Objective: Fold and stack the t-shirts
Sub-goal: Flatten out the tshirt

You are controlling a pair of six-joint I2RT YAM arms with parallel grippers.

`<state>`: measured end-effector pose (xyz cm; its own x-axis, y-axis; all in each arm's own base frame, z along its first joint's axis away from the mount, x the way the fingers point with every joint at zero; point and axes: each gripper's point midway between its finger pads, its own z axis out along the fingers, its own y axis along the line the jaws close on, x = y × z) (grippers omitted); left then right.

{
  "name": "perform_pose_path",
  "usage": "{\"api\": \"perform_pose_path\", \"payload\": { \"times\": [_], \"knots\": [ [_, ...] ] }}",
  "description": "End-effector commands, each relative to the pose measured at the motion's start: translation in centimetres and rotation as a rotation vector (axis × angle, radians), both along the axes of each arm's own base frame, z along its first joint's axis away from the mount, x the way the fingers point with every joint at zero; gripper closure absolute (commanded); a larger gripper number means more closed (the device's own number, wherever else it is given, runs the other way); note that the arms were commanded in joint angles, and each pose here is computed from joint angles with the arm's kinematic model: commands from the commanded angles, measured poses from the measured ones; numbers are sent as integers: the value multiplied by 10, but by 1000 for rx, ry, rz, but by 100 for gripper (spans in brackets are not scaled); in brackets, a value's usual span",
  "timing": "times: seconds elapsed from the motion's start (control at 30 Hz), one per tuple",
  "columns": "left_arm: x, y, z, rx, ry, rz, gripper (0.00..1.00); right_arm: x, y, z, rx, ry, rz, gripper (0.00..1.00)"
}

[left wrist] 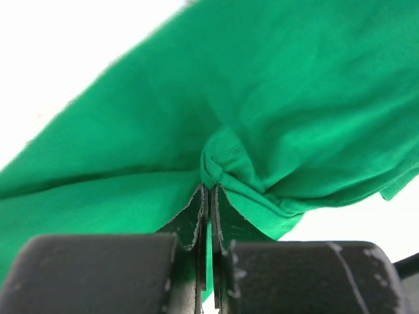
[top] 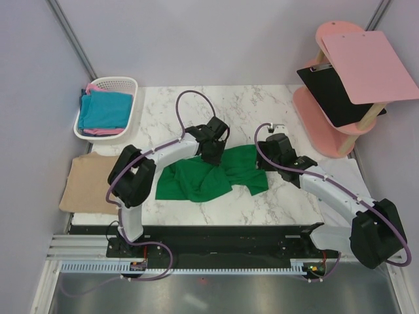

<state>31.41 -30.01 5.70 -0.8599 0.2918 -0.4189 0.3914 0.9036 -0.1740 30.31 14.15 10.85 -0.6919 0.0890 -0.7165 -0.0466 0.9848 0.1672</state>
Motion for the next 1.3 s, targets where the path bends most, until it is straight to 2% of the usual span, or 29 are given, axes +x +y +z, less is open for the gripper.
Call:
{"api": "perform_pose_path", "payload": {
  "times": [0.0, 0.07, 0.1, 0.3, 0.4, 0.7, 0.83, 0.93, 1.07, 1.1, 1.13, 1.2, 1.27],
  "knots": [
    [28, 30, 73, -21, -202, 90, 98, 0, -5, 6, -6, -30, -19, 34],
    [36, 61, 93, -33, -231, 161, 98, 0, -8, 5, -17, -29, -30, 34],
    [37, 74, 121, -61, -284, 196, 98, 0, -9, 4, -22, -29, -38, 34],
    [46, 170, 211, -60, -513, 412, 98, 5, -11, -3, -26, -19, -48, 36],
    [48, 201, 231, -42, -569, 468, 98, 8, 3, -7, 14, -6, -6, 37],
    [49, 208, 233, -16, -562, 458, 98, 30, 55, -7, 182, -40, 149, 37],
    [49, 208, 226, -7, -544, 452, 98, 49, 70, 10, 216, -99, 171, 37],
    [49, 207, 225, -4, -540, 447, 98, 60, 87, 6, 217, -81, 199, 37],
    [50, 207, 223, 7, -536, 440, 98, 72, 123, -9, 187, -55, 260, 38],
    [50, 208, 221, 11, -531, 440, 98, 82, 135, 1, 189, -75, 273, 37],
    [51, 207, 221, 11, -531, 437, 98, 79, 140, -21, 142, -20, 270, 38],
    [51, 209, 218, 19, -524, 440, 98, 89, 145, -26, 91, -4, 250, 39],
    [51, 208, 218, 17, -522, 440, 98, 94, 143, -51, 14, 37, 219, 44]
  ]
}}
